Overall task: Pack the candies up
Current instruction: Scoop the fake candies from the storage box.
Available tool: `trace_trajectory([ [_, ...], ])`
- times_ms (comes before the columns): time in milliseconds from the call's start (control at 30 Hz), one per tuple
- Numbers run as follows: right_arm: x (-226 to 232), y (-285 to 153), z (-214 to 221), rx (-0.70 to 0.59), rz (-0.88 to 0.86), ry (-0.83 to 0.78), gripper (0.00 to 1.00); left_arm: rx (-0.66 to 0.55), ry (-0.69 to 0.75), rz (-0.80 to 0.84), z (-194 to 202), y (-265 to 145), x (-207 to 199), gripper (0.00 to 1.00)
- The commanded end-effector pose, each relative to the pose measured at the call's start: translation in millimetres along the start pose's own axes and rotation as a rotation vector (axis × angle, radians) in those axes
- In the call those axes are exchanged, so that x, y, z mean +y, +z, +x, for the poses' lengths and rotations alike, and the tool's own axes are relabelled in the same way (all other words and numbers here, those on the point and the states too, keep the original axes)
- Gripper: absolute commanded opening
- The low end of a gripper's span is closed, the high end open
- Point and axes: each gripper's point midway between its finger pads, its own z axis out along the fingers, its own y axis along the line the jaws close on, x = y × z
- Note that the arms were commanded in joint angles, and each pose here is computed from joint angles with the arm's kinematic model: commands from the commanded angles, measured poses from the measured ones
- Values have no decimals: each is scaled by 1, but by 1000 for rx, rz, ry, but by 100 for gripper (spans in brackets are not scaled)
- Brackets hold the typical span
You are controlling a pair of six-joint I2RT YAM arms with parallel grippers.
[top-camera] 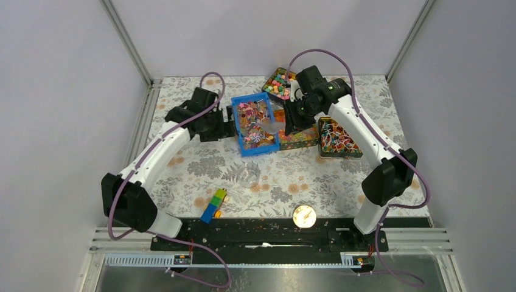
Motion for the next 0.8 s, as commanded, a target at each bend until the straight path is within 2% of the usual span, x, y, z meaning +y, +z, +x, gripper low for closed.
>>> trace_trajectory([
  [0,9,-9,-14,-40,30,-46,0,-102,-61,161,-29,-17,-7,84],
  [33,10,-9,-16,-49,34,-49,0,-130,-63,212,-34,-22,-8,85],
  [100,12,-9,-19,-53,36,-56,0,-201,-68,258,-44,-34,-7,98],
  [133,13,-9,-20,-56,34,-57,0,-236,-70,260,-50,-39,-5,99],
  [233,15,-9,-22,-61,32,-60,0,-311,-86,208,-68,-53,8,99],
  [400,15,-8,-25,-68,38,-65,0,-443,-120,-11,-98,-66,48,99],
  [500,15,-6,-25,-65,41,-70,0,-528,-149,0,-114,-68,57,99],
  [633,12,-5,-24,-54,61,-71,0,-475,-386,164,-119,-51,61,99],
  [667,12,-5,-23,-51,62,-70,0,-402,-421,289,-113,-42,49,99],
  [767,14,-3,-22,-44,61,-65,0,-256,-534,430,-101,-13,40,99],
])
